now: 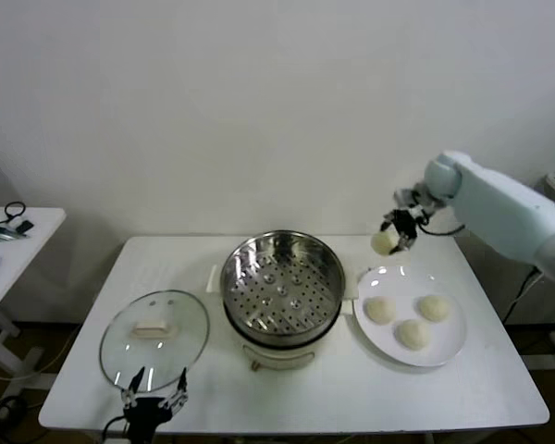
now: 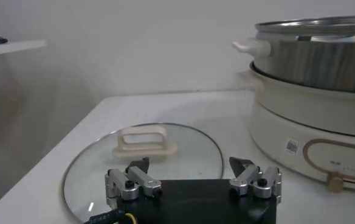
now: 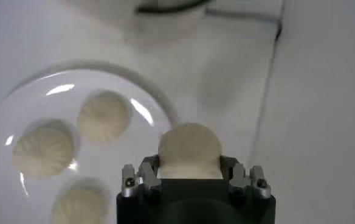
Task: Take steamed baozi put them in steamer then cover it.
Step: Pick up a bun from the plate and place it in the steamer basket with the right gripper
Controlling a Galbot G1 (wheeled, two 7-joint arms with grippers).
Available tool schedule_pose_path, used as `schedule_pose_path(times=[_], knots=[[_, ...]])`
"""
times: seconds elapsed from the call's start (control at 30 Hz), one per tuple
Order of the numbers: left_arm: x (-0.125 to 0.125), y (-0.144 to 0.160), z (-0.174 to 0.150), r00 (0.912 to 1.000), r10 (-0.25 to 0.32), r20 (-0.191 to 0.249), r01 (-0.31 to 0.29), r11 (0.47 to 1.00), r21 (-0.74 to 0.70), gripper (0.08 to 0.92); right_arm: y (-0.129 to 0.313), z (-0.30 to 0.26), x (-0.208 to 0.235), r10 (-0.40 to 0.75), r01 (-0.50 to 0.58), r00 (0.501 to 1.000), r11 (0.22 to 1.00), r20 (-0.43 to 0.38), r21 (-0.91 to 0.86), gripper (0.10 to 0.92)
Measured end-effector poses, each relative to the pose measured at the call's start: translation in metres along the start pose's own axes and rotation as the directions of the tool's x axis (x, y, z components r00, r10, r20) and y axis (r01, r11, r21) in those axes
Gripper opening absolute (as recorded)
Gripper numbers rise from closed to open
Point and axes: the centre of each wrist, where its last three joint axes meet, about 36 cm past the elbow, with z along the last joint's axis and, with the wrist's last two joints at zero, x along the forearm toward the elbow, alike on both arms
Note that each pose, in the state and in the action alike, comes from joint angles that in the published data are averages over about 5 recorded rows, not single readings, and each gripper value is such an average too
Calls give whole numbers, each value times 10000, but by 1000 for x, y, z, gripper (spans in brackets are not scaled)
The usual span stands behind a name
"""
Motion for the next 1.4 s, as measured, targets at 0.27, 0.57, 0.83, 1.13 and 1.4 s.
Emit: schedule_pose_path(times=[0.27,0.57,0.83,1.13,1.4], knots=[[0,2,-3,9999,-76,125,78,9999,-107,823,-39,-128,49,-25,-145,9993,8966,379,4425,653],[3,5,-4,9996,-180,223,184,9996,-200,823,-48,-220,11,-587,276,9981,6795,168,7332,653],[6,6,-1,9994,-267,241,272,9994,-230,823,-59,-246,-41,-837,673,9962,5676,-238,8206,653],[4,7,-1,9992,-301,272,307,9993,-222,823,-65,-250,-85,-1095,956,9930,5292,-438,8431,653],[2,7,-1,9991,-316,273,322,9993,-198,823,-66,-249,-103,-1292,1042,9907,5207,-424,8474,663]])
